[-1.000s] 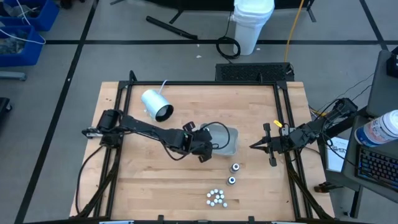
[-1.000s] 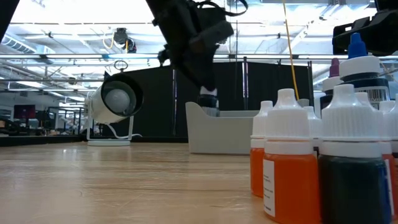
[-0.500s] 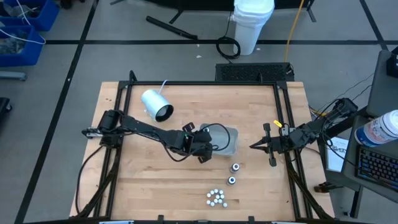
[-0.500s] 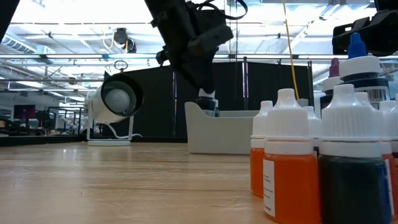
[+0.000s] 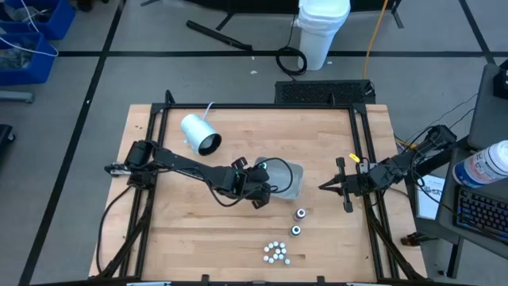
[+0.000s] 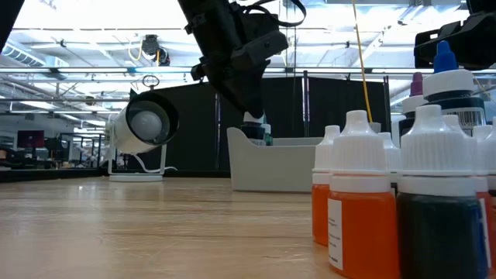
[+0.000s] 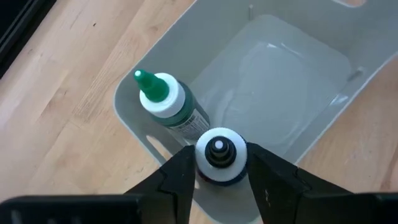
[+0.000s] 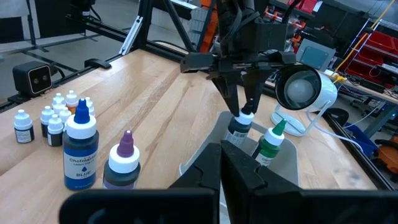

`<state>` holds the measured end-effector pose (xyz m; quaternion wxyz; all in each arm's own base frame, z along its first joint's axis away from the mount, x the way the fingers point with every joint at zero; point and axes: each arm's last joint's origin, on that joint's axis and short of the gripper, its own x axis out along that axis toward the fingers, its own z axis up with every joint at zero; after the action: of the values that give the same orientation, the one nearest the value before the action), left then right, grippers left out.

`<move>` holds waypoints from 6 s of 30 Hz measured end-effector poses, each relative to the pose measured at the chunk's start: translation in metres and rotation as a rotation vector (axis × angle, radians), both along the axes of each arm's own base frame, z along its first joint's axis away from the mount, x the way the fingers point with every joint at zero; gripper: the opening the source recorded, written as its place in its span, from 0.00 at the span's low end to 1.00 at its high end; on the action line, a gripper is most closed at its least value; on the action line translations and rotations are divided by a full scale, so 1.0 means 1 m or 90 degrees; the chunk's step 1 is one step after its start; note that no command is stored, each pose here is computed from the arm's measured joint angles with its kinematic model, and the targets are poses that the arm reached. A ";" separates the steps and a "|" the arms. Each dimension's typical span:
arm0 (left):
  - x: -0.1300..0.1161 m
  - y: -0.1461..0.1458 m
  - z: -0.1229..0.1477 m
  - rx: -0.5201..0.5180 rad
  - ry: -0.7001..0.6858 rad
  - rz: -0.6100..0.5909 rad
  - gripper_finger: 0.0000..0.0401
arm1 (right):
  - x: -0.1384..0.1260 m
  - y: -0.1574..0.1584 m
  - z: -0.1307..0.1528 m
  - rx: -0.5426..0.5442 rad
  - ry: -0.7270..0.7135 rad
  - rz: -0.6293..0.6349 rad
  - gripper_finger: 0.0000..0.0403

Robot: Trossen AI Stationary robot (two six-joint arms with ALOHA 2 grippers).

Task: Pick & Place food coloring
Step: Put the big black food coloring bottle into the gray bin, then adjust the gray bin on the table, then put the big purple food coloring bottle into the gray bin

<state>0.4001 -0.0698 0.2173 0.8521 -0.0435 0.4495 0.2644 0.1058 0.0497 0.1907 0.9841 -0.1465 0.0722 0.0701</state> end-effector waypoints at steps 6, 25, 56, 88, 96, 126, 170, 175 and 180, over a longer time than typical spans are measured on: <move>0.000 0.000 0.000 -0.014 -0.001 0.008 0.52 | 0.000 0.000 0.000 0.000 0.000 0.000 0.00; -0.034 -0.047 0.043 0.016 -0.025 -0.110 0.53 | 0.000 -0.001 -0.003 -0.019 0.016 -0.006 0.00; -0.066 -0.018 -0.093 0.028 0.003 -0.076 0.01 | 0.006 -0.027 -0.036 -0.005 -0.011 -0.270 0.00; -0.046 0.017 -0.087 0.009 -0.069 -0.055 0.02 | 0.016 -0.027 -0.068 0.202 0.182 -0.245 0.00; -0.045 0.015 -0.086 -0.012 -0.083 -0.057 0.01 | 0.018 -0.034 -0.070 0.199 0.190 -0.280 0.00; -0.043 0.008 -0.097 -0.015 -0.065 -0.093 0.02 | 0.019 -0.035 -0.070 0.188 0.187 -0.278 0.00; -0.046 -0.009 -0.093 -0.016 -0.061 -0.156 0.01 | 0.019 -0.034 -0.069 0.176 0.186 -0.272 0.00; -0.060 -0.014 -0.078 -0.003 -0.024 -0.150 0.01 | 0.019 -0.034 -0.069 0.166 0.185 -0.268 0.00; -0.066 -0.017 -0.053 0.036 -0.068 -0.142 0.01 | 0.020 -0.034 -0.067 0.155 0.173 -0.255 0.00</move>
<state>0.3342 -0.0865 0.1644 0.8999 0.0165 0.3978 0.1779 0.1259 0.0157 0.1238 0.9700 0.0009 0.2220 -0.0989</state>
